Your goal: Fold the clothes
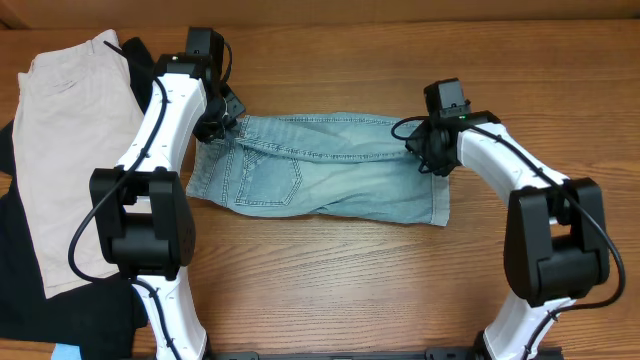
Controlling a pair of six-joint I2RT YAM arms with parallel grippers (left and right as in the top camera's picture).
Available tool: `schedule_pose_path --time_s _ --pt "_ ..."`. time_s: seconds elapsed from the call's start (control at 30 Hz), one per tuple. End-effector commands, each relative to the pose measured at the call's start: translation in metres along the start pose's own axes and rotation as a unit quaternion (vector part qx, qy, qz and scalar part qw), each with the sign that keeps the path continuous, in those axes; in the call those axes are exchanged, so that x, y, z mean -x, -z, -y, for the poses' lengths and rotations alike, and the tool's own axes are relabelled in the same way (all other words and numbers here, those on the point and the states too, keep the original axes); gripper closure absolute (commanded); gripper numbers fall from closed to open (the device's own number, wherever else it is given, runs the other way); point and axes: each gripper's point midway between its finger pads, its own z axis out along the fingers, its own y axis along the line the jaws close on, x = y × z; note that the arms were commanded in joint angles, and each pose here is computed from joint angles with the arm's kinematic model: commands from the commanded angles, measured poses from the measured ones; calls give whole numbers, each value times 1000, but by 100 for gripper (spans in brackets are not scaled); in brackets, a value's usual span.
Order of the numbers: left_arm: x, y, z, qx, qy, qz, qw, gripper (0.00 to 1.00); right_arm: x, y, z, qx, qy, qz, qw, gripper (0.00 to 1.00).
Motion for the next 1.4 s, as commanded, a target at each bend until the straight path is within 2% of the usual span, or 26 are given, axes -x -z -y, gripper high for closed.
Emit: schedule_pose_path --time_s 0.0,0.1,0.13,0.5,0.87,1.2,1.37 --pt "16 12 2 -8 0 26 1000 96 0 -5 0 3 -3 -1 1000 65" --pt "18 12 3 -10 -3 30 1000 96 3 -5 -1 3 0 6 1000 94" --pt "20 13 3 -12 -6 32 999 95 3 -4 -1 4 5 6 1000 96" --pt "40 76 12 -27 -28 57 998 96 21 55 -9 33 50 18 998 96" --pt "46 77 5 -5 -26 72 997 96 28 76 -25 71 64 38 995 96" --pt "48 77 0 4 -24 76 997 96 36 154 -33 127 75 92 985 96" --pt "47 77 -1 6 -24 74 997 96 30 159 -25 118 75 83 987 96"
